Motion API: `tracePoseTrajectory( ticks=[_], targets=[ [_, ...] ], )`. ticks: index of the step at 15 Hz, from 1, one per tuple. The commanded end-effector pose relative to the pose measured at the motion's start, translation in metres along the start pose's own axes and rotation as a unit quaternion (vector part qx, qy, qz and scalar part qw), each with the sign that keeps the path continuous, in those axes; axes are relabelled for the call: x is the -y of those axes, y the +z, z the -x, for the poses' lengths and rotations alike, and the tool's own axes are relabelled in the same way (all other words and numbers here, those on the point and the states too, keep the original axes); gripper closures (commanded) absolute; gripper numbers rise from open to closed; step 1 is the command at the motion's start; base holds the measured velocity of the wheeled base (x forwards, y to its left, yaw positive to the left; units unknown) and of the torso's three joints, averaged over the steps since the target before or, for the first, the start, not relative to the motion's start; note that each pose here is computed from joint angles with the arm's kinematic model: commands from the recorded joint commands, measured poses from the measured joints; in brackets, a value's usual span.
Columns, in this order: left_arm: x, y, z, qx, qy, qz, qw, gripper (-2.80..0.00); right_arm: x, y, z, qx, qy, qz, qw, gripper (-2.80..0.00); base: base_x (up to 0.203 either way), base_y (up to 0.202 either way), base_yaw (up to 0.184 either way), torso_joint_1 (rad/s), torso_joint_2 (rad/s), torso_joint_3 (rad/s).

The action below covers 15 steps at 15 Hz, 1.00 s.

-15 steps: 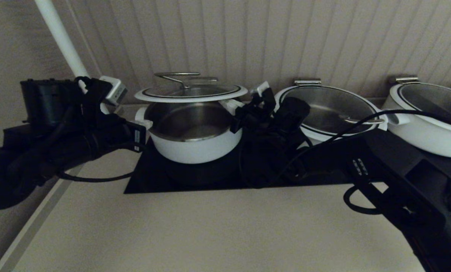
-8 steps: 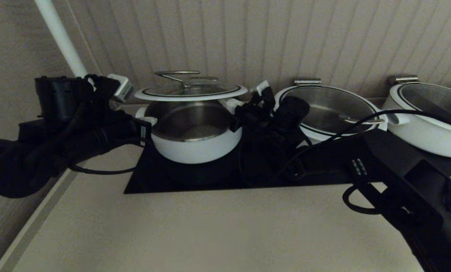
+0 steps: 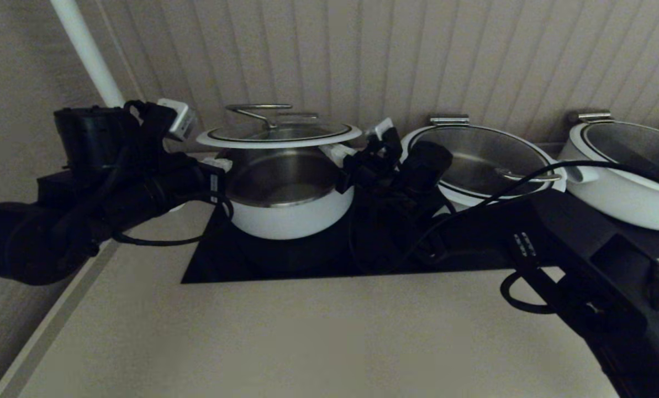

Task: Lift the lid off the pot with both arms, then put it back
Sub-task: Open the pot lid completely

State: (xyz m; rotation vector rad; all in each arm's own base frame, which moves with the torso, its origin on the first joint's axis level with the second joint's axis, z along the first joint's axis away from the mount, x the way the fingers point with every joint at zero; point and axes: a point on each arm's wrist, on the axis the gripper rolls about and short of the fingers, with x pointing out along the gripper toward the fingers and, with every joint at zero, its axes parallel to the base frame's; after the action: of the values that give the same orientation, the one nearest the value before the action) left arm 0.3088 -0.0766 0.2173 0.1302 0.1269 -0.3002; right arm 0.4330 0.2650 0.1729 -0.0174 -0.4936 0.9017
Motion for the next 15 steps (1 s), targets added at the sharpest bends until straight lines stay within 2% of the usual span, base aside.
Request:
tracePoseTrajectory(
  ticks=[1, 4, 9, 15],
  targets=[
    [0.0, -0.002, -0.002, -0.002, 0.0, 0.0, 1.0, 0.0, 0.0, 0.0, 0.0, 0.002, 0.001, 0.001, 1.0, 0.0, 0.0, 0.0, 0.0, 0.0, 0.0, 0.0],
    [0.0, -0.003, -0.004, -0.003, 0.0, 0.005, 1.0, 0.0, 0.0, 0.0, 0.0, 0.003, 0.001, 0.002, 1.0, 0.0, 0.0, 0.0, 0.0, 0.0, 0.0, 0.0],
    [-0.001, -0.001, -0.011, 0.025, 0.007, 0.005, 0.9996, 0.0, 0.0, 0.0, -0.001, 0.003, 0.001, 0.002, 1.0, 0.0, 0.0, 0.0, 0.0, 0.0, 0.0, 0.0],
    [-0.001, -0.004, -0.016, 0.024, 0.008, 0.009, 0.9996, 0.0, 0.0, 0.001, -0.001, 0.005, 0.003, 0.002, 1.0, 0.0, 0.0, 0.0, 0.0, 0.0, 0.0, 0.0]
  ],
)
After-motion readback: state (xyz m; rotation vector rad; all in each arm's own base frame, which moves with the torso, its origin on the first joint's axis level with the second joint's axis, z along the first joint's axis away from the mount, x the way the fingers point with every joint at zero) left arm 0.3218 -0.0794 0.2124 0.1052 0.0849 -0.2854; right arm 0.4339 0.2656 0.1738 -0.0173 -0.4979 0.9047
